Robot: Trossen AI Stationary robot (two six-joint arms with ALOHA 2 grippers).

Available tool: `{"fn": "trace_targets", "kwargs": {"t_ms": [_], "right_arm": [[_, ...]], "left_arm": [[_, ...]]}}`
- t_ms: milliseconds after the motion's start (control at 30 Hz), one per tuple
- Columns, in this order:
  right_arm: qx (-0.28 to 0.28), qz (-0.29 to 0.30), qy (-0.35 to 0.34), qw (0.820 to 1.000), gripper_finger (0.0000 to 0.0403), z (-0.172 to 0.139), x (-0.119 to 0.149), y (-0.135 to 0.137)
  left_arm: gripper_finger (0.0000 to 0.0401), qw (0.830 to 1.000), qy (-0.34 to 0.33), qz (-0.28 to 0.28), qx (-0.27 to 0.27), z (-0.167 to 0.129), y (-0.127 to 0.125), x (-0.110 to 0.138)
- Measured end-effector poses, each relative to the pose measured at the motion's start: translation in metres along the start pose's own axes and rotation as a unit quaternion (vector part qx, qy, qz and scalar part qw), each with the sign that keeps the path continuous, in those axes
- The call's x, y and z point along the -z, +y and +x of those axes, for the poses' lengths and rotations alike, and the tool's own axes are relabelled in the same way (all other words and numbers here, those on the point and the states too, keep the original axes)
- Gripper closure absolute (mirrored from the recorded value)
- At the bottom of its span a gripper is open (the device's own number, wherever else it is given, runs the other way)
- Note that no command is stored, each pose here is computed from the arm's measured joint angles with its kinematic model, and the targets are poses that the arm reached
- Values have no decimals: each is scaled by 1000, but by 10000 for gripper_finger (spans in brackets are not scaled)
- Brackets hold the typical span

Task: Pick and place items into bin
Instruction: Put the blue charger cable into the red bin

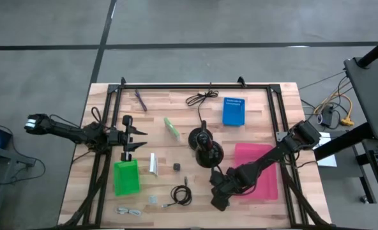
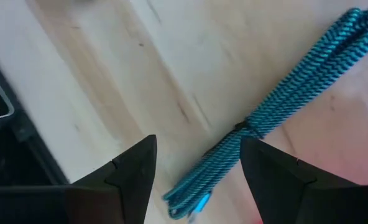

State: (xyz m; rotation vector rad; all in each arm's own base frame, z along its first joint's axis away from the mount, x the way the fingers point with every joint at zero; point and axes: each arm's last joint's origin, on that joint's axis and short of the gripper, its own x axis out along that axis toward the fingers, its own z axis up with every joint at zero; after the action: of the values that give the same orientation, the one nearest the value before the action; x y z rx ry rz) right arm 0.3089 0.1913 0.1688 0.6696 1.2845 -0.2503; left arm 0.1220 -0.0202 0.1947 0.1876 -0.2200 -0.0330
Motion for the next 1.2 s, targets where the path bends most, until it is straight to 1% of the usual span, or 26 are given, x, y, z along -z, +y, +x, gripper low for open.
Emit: {"fn": "trace_targets", "kwargs": {"t_ms": [367, 533, 667, 1200], "right_arm": [[3, 18, -10, 1000, 186, -1, -13, -4], [7, 17, -4, 1000, 186, -1, -12, -5], [46, 21, 13, 999, 186, -1, -8, -13], [47, 29, 26, 998, 186, 4, -5, -18]], "left_arm": [[260, 1000, 0, 0, 0, 0, 0, 0], [260, 1000, 0, 1, 0, 0, 0, 0], [260, 1000, 0, 1, 0, 0, 0, 0], [260, 1000, 0, 1, 0, 0, 0, 0]]}}
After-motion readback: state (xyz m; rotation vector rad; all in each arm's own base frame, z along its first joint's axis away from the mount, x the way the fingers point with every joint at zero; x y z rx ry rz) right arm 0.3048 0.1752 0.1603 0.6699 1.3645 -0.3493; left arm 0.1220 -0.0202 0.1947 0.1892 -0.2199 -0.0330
